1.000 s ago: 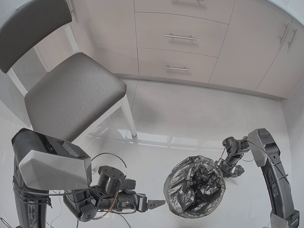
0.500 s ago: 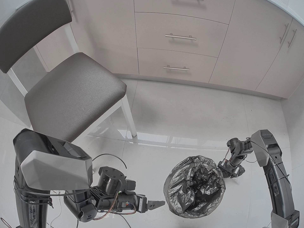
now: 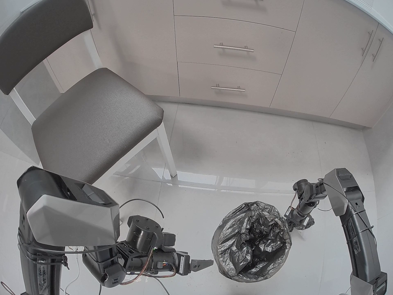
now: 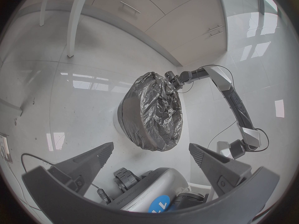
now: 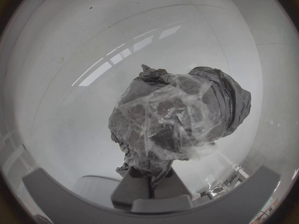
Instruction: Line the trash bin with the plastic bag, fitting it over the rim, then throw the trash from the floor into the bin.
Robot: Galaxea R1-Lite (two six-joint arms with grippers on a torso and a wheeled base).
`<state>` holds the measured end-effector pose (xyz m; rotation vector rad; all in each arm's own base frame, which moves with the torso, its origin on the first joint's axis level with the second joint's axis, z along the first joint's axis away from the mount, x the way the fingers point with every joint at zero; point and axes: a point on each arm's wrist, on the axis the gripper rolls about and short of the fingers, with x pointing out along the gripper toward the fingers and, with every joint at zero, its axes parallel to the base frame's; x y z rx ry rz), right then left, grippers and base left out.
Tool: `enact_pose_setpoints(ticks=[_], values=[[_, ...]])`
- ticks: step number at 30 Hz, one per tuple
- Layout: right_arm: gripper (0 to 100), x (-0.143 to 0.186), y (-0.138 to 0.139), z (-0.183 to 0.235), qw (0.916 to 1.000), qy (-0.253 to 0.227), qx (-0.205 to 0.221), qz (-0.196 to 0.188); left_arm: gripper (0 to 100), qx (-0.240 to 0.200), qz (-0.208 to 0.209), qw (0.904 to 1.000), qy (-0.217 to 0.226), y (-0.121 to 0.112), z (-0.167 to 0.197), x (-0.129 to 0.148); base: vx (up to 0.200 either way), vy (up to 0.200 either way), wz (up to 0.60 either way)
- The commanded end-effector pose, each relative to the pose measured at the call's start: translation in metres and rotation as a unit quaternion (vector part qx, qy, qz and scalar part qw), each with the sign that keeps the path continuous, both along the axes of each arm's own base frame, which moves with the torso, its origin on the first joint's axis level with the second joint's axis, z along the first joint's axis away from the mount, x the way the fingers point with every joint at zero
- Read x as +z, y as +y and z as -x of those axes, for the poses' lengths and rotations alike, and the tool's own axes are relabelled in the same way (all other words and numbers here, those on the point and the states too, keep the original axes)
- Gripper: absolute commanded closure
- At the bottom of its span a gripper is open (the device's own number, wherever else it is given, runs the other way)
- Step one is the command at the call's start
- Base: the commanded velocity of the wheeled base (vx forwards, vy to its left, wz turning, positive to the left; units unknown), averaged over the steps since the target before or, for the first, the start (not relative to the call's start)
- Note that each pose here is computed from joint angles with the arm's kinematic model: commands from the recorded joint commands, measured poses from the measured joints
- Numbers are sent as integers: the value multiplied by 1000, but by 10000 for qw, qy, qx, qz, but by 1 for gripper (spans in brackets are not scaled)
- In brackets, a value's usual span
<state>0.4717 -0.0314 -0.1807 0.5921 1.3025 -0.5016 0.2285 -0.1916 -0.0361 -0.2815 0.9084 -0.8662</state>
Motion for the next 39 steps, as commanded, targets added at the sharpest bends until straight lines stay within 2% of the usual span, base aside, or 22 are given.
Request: enact_pose_setpoints(ticks=[1,5,9,10,11,13,14,19,24,27,29,30,33,34,35,39], values=[[100,0,0,0,10000,23,-3,-1,0,3,-4,10000,5,0,0,0,0,0,0],[100,25,-1,5,9991,418,-13,-59,0,3,-4,10000,5,0,0,0,0,0,0],[100,74,2,1,9993,379,20,-71,0,3,-9,10000,12,0,0,-1,0,0,0],[100,74,2,1,9993,379,20,-71,0,3,-9,10000,12,0,0,-1,0,0,0],[100,106,3,-1,9996,279,39,-79,0,3,-9,10000,12,0,0,-1,0,0,0],[100,116,3,-1,9997,241,39,-77,0,3,-9,10000,12,0,0,-1,0,0,0],[100,154,6,0,9999,56,67,-87,0,3,-9,10000,12,0,0,-1,0,0,0],[100,235,30,14,9988,-224,350,-264,0,3,-9,10000,12,0,0,-1,0,0,0],[100,293,81,37,9935,-440,1010,-294,0,3,-4,10000,5,1,1,-1,0,0,0],[100,320,120,56,9867,-526,1504,-309,0,3,38,10000,-49,1,1,-1,0,0,0],[100,320,120,56,9867,-526,1504,-309,0,3,38,10000,-49,1,1,-1,0,0,0],[100,333,154,72,9791,-562,1933,-300,0,3,43,10000,-55,1,1,-2,0,0,0],[100,336,201,92,9656,-569,2517,-315,0,7,50,10000,-55,1,2,-3,0,0,0],[100,336,201,92,9656,-569,2517,-315,0,7,50,10000,-55,1,2,-3,0,0,0],[100,333,224,101,9580,-537,2802,-288,0,7,50,10000,-55,1,2,-3,0,0,0],[100,315,257,113,9477,-366,3171,9,0,3,48,10000,-61,1,2,-3,0,0,0]])
